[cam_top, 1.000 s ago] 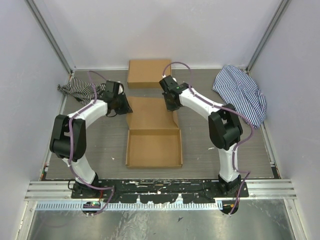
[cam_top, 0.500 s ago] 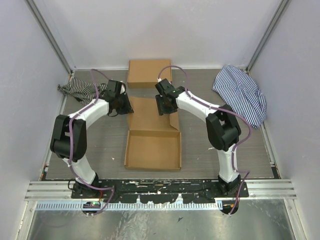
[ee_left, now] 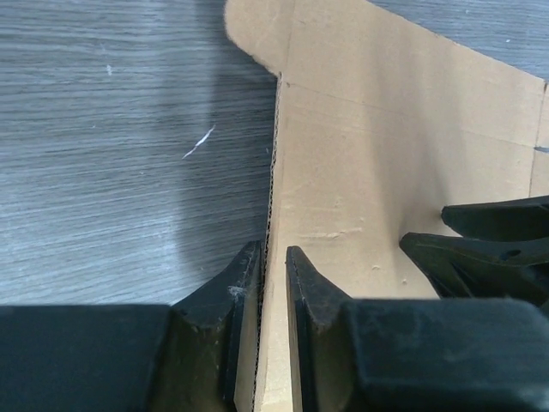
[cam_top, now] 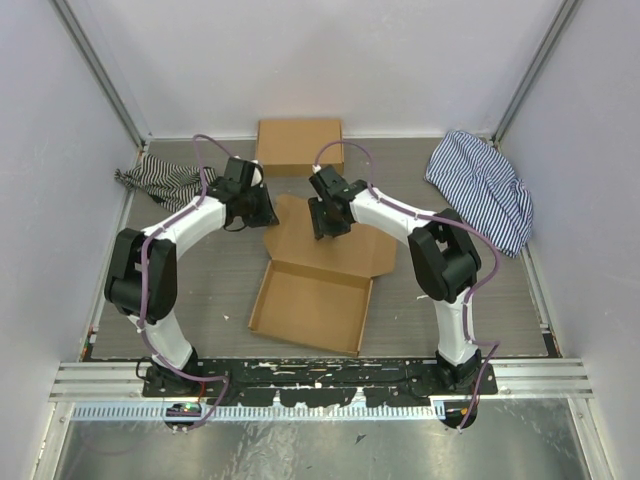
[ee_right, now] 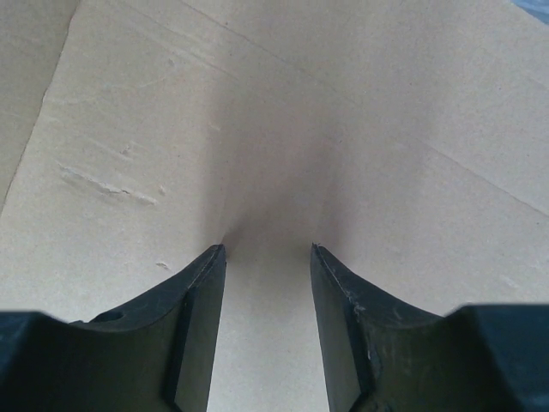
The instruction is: Fold the paper box
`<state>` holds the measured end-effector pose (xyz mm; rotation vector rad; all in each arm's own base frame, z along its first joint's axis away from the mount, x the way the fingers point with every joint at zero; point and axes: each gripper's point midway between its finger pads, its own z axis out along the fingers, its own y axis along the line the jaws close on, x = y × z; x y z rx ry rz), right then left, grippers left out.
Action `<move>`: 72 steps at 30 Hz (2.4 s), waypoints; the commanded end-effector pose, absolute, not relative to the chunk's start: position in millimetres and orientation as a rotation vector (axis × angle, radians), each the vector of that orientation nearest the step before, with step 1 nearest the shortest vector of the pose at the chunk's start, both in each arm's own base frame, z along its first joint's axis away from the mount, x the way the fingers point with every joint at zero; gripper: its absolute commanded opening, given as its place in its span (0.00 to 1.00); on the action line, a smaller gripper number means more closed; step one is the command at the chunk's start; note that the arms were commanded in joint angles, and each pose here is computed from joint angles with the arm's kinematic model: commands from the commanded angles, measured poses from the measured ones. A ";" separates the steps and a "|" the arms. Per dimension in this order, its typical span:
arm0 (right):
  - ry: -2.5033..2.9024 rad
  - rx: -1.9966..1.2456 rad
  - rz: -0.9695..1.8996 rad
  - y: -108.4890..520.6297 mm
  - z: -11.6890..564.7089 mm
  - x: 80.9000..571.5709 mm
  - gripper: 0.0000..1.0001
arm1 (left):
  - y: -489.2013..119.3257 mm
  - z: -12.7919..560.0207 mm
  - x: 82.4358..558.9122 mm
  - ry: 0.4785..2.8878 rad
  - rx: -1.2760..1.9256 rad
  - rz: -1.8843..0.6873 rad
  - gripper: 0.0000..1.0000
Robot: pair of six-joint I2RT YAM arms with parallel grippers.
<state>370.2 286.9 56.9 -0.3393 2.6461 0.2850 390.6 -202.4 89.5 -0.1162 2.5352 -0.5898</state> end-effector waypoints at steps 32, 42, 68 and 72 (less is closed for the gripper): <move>2.236 0.084 0.862 156.5 173.4 388.1 0.71 | -180.7 162.2 389.8 1.985 -0.008 -0.599 0.00; 2.193 0.013 0.789 144.9 194.4 384.5 0.66 | -169.8 209.4 369.4 1.636 0.022 -0.644 0.00; 2.194 -0.175 0.512 121.3 217.8 438.4 0.58 | -168.7 238.4 352.9 1.476 0.081 -0.662 0.00; 2.222 -0.230 0.559 128.2 211.2 443.2 0.56 | -168.4 238.8 352.4 1.474 0.081 -0.660 0.00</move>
